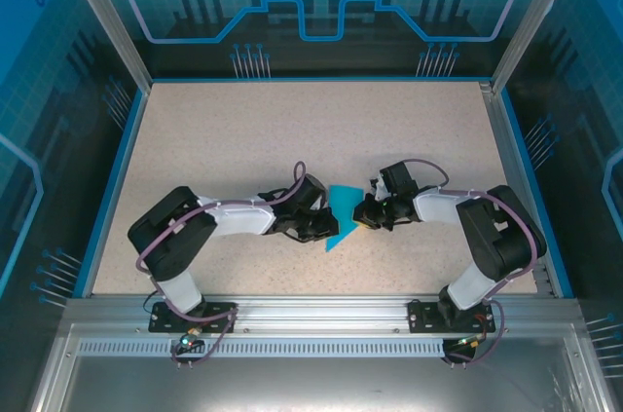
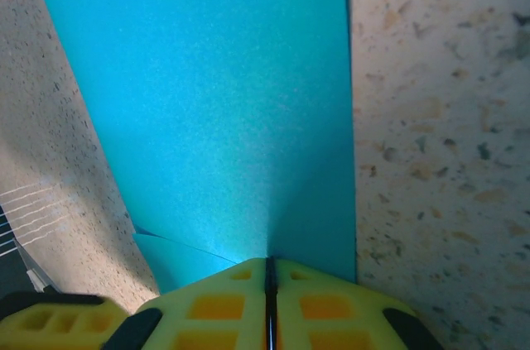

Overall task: Fold a paper plane with a square sheet of paper (pick it up from the middle)
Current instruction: Third fold the triangle at the center of the table.

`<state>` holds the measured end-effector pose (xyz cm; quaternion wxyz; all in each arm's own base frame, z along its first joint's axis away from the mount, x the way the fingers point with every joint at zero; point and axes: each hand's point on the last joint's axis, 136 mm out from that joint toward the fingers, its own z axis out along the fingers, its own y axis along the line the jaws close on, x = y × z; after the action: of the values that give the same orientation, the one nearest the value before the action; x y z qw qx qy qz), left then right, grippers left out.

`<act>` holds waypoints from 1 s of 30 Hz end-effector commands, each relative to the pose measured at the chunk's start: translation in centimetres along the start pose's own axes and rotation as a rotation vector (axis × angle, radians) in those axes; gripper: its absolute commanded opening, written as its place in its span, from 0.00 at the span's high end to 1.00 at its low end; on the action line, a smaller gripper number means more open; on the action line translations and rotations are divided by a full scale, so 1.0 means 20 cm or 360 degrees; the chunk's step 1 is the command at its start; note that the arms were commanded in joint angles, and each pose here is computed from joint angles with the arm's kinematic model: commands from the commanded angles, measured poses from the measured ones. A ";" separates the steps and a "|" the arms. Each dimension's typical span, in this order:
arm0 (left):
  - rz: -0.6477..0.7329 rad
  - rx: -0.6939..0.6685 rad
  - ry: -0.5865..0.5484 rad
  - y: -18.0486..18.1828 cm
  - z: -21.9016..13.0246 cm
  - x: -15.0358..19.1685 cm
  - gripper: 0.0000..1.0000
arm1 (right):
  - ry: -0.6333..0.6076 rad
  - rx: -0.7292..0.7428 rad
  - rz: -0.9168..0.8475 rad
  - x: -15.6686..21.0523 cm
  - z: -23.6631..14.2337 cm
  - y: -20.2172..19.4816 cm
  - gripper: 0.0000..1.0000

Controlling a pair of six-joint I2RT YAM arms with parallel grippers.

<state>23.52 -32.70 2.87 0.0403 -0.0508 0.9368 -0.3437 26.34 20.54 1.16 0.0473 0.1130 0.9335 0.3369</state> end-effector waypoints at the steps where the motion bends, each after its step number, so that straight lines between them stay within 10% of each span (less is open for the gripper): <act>1: -0.0082 -0.0101 0.0003 0.12 0.05 0.01 0.90 | 0.0020 -0.0041 -0.0042 0.02 -0.01 0.04 0.90; 14: -0.0071 -0.0282 0.0044 0.27 0.06 0.06 0.93 | 0.0075 -0.0242 -0.0264 0.10 -0.07 0.26 0.90; 30: -0.0042 -0.0377 0.0045 0.32 0.04 0.06 0.96 | 0.0034 -0.0046 -0.0116 0.04 0.06 -0.07 0.92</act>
<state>23.51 -31.91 1.32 0.0383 -0.0520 0.9472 -0.3141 25.10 22.63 0.99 0.0390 0.0561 0.9219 0.3813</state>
